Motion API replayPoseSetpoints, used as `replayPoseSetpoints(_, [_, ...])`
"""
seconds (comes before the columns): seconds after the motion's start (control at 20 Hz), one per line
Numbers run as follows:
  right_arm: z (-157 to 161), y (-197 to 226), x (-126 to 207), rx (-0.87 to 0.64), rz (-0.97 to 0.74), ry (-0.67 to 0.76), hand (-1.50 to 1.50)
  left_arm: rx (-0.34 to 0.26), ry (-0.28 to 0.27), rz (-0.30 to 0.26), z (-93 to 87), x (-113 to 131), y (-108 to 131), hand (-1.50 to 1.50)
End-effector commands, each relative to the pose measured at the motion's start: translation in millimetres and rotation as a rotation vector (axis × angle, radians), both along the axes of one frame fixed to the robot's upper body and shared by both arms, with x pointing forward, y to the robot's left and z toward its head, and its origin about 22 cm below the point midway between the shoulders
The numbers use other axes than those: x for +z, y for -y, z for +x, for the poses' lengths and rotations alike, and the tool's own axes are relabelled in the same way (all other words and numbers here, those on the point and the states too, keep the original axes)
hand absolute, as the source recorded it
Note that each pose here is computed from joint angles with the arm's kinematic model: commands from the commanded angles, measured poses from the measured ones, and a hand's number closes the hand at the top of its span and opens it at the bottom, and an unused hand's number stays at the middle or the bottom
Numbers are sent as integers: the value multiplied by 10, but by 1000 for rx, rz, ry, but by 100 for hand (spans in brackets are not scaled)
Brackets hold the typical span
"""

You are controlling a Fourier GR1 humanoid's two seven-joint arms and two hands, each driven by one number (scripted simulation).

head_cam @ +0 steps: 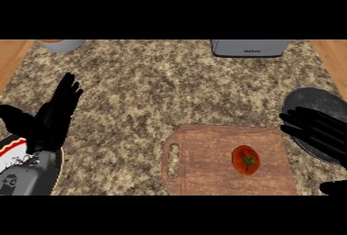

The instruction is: Pick the tomato from the cutting board and place it in the pan

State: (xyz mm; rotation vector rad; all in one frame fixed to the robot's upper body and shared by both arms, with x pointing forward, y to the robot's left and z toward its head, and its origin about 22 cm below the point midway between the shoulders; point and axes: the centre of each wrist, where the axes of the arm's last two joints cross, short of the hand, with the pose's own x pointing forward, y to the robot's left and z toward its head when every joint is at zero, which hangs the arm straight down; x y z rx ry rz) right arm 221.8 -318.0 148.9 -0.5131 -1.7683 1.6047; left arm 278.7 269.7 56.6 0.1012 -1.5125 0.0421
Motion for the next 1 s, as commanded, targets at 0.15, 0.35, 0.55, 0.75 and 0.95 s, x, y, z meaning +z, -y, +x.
replayPoseSetpoints(0.15, [-166,-218,-202,-8,-304,-137,-150,12,4,-3,55,112,-75,0])
replayPoseSetpoints(0.35, [-191,-299,-107,-13,-342,-116,-150,8,13,-7,-91,94,-53,0])
replayPoseSetpoints(0.55, [-321,-588,-90,-54,-441,6,-150,1,11,5,-21,127,-23,0])
replayPoseSetpoints(0.75, [-341,-665,-338,-86,-468,49,-150,11,6,-2,-16,-9,-59,0])
replayPoseSetpoints(0.95, [-514,-801,-212,-86,-424,63,-150,-4,7,-4,-102,-70,-110,0])
